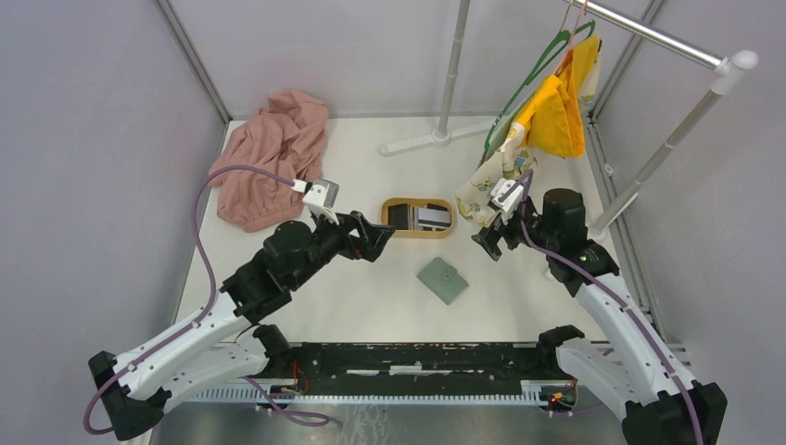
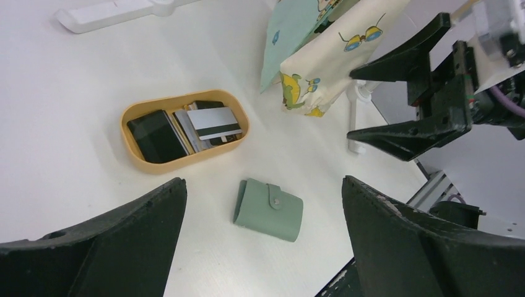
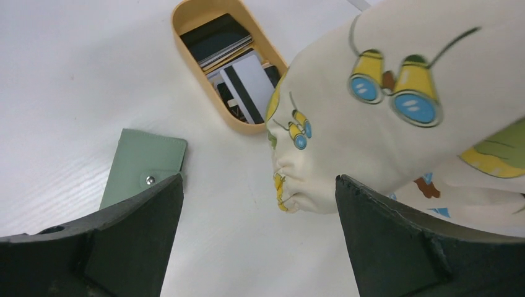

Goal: Put the credit cards into the card holder
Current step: Reset both arms

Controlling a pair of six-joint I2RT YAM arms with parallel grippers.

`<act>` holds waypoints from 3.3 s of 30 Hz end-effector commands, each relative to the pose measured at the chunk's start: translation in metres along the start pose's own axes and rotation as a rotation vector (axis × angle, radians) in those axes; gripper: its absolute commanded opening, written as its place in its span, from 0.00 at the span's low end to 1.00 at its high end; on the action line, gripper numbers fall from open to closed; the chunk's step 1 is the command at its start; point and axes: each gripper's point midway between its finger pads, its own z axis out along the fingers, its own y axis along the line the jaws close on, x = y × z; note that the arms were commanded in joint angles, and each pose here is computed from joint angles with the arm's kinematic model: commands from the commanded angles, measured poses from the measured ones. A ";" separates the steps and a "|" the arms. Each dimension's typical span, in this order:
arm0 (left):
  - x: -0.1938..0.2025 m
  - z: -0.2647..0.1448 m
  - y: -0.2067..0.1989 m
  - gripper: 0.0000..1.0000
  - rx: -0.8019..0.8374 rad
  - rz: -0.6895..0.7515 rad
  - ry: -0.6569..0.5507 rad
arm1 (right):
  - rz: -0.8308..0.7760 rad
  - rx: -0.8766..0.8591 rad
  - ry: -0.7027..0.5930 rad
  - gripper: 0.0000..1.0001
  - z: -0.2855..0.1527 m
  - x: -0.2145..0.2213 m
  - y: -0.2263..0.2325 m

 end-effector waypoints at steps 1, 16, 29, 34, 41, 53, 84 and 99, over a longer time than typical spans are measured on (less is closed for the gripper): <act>0.000 -0.017 0.014 1.00 -0.069 0.055 0.045 | 0.072 0.138 -0.109 0.98 -0.017 -0.053 -0.030; -0.009 -0.028 0.023 1.00 -0.122 0.011 0.008 | -0.024 -0.106 -0.156 0.98 -0.013 -0.044 0.015; -0.011 -0.042 0.023 1.00 -0.126 -0.036 0.010 | 0.049 -0.129 -0.223 0.98 -0.015 -0.030 0.018; -0.010 -0.045 0.027 1.00 -0.142 -0.022 0.016 | 0.075 -0.105 -0.246 0.98 -0.019 -0.034 0.011; -0.001 -0.043 0.029 1.00 -0.135 0.034 0.049 | 0.108 -0.122 -0.298 0.98 -0.031 -0.042 0.004; 0.003 -0.018 0.020 1.00 -0.103 0.111 0.094 | 0.161 -0.002 -0.334 0.98 -0.046 -0.043 -0.015; 0.016 -0.010 0.037 1.00 -0.175 0.111 0.100 | 0.158 0.029 -0.318 0.98 -0.044 -0.035 -0.022; 0.009 -0.019 0.036 1.00 -0.173 0.086 0.080 | 0.141 0.041 -0.322 0.98 -0.048 -0.038 -0.022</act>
